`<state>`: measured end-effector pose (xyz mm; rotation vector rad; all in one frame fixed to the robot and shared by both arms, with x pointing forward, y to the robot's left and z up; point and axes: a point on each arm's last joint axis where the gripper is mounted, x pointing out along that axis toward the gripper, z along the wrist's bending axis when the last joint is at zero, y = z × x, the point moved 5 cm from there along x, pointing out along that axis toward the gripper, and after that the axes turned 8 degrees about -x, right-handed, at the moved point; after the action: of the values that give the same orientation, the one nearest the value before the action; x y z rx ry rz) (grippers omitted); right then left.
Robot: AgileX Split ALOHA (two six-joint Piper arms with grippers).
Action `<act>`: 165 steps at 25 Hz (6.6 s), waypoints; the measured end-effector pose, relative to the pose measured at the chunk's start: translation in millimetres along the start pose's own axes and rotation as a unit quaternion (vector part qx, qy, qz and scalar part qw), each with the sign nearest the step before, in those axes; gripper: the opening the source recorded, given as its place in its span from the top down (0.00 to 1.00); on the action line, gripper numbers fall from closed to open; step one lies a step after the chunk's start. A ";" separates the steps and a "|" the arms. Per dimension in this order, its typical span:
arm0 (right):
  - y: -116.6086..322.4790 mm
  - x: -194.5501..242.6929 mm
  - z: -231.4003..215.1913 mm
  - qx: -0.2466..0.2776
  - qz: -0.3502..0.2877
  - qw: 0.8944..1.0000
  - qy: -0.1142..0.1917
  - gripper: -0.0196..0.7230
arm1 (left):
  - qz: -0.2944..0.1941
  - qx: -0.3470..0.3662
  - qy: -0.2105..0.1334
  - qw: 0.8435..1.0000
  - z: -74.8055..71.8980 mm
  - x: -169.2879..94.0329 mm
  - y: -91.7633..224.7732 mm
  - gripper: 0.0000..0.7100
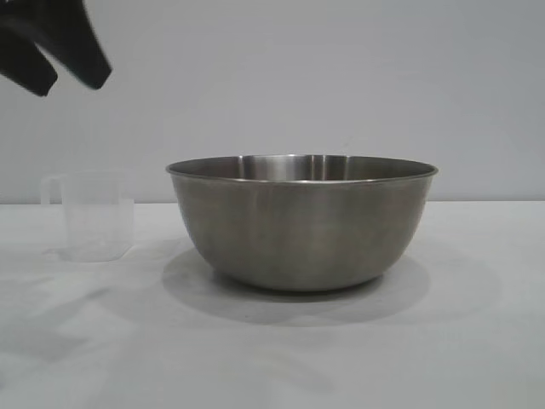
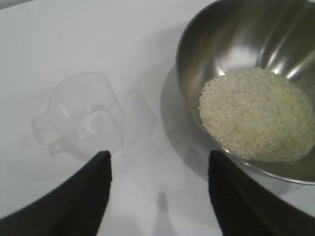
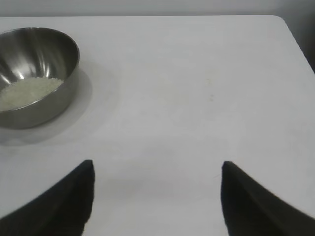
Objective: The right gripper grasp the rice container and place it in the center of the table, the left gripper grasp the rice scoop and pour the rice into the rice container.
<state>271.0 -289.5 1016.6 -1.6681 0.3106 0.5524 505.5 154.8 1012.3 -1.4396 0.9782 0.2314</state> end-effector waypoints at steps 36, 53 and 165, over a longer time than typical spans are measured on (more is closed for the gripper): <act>0.0 0.0 0.0 0.000 0.000 1.000 0.000 0.36 | 0.027 0.028 -0.038 0.999 9.1 -185.0 132.6 0.29; 0.0 0.0 0.0 -0.001 0.000 1.000 0.000 0.36 | -0.024 0.035 -0.067 0.997 24.0 -180.6 167.7 0.29; 0.0 0.0 0.0 -0.001 0.000 1.000 0.000 0.36 | -0.135 -0.115 -0.257 0.950 39.1 -209.3 179.8 0.29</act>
<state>271.0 -289.5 1016.6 -1.6696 0.3103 0.5528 273.3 308.8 1018.0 -1.5964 0.3318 0.5018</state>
